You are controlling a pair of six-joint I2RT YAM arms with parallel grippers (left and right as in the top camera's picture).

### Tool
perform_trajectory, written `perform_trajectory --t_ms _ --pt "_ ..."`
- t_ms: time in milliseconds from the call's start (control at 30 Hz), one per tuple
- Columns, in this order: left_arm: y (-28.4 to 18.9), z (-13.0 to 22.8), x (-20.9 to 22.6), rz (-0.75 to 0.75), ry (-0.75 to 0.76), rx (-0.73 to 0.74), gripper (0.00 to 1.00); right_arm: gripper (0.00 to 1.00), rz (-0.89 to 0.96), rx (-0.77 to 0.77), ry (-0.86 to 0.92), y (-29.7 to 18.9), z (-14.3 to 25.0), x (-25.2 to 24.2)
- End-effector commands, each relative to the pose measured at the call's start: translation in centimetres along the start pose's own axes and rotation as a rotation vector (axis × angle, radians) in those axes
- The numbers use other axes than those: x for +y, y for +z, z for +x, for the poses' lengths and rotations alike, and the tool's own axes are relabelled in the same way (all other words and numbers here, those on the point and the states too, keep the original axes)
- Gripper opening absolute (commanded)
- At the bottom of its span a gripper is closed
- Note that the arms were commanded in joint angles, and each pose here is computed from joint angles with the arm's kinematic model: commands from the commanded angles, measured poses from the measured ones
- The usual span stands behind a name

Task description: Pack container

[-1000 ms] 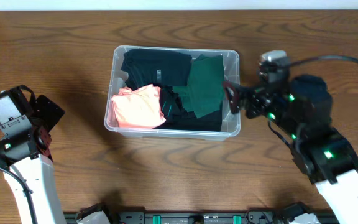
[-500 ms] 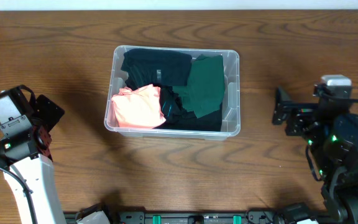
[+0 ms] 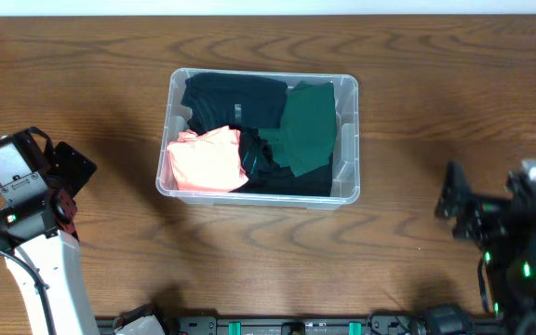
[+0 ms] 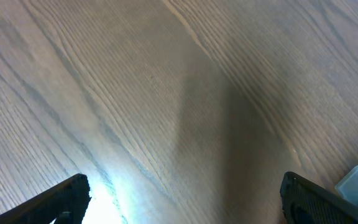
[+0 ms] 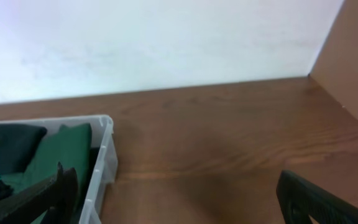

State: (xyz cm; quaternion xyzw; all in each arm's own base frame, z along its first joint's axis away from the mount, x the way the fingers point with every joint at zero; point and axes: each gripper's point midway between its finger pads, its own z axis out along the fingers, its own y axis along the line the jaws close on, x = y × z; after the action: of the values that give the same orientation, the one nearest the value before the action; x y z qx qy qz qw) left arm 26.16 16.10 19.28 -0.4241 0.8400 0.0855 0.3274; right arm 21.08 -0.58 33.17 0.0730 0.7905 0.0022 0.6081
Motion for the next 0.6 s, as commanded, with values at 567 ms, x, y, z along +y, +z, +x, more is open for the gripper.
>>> perform_trajectory --t_ms 567 --pt "-0.1 -0.3 0.3 -0.013 -0.008 -0.009 0.98 0.99 -0.005 -0.039 0.048 -0.5 10.2 -2.0"
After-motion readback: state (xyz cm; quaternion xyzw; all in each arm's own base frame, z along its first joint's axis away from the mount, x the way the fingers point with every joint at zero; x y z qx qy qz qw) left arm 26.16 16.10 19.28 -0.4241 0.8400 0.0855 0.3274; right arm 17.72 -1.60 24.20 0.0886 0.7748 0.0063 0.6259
